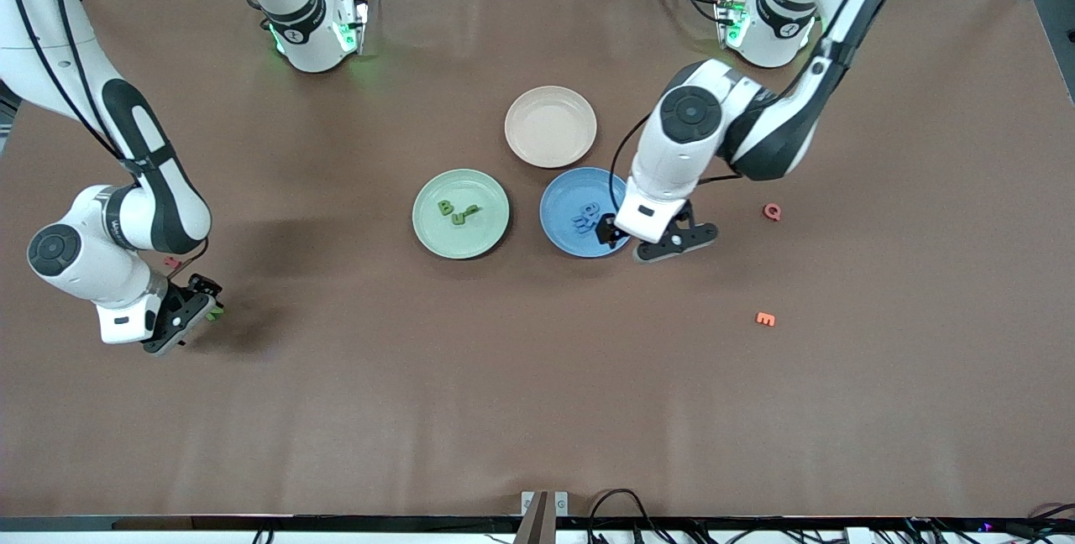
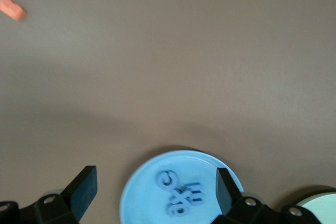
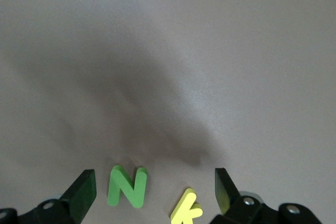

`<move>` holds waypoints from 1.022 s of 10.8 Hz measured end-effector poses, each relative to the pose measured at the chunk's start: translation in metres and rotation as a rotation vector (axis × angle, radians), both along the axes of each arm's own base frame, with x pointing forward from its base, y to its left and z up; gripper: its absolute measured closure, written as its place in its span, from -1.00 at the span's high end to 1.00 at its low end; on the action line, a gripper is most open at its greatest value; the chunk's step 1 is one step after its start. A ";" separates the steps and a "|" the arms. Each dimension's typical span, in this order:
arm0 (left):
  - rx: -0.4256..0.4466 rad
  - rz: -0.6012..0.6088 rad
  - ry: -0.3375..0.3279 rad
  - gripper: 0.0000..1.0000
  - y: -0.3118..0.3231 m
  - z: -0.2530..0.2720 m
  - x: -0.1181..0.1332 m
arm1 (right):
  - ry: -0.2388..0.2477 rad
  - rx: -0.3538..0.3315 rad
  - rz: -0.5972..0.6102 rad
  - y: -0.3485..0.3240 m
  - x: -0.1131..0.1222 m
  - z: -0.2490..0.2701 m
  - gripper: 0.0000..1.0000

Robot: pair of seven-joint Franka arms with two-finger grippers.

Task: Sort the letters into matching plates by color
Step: 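Grasp green N with the right gripper while the left gripper withdraws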

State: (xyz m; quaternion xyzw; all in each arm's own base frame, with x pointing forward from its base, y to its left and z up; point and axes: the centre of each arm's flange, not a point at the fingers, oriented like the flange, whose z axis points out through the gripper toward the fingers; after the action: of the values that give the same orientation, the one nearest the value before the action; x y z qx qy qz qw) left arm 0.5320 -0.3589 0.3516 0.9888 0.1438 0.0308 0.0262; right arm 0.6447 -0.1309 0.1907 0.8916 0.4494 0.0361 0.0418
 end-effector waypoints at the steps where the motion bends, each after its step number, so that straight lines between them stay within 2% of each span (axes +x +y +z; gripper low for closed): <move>1: 0.001 -0.005 -0.007 1.00 0.017 0.020 0.008 | 0.003 0.002 0.002 0.002 -0.001 -0.001 1.00; 2: 0.008 -0.006 -0.007 1.00 0.035 0.036 0.014 | 0.004 0.004 0.004 0.003 -0.001 -0.002 1.00; 7: 0.082 -0.162 -0.016 1.00 0.109 0.102 0.023 | 0.010 0.008 0.003 0.004 -0.009 -0.011 1.00; 11: 0.134 -0.136 -0.009 1.00 0.186 0.169 0.033 | 0.003 0.011 -0.001 0.002 -0.015 -0.017 1.00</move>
State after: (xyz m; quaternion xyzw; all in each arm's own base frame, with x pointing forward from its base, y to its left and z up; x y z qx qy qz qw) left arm 0.5652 -0.1726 0.5205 0.9956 0.0739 0.0431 -0.0374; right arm 0.6294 -0.1288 0.1741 0.8921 0.4489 0.0371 0.0361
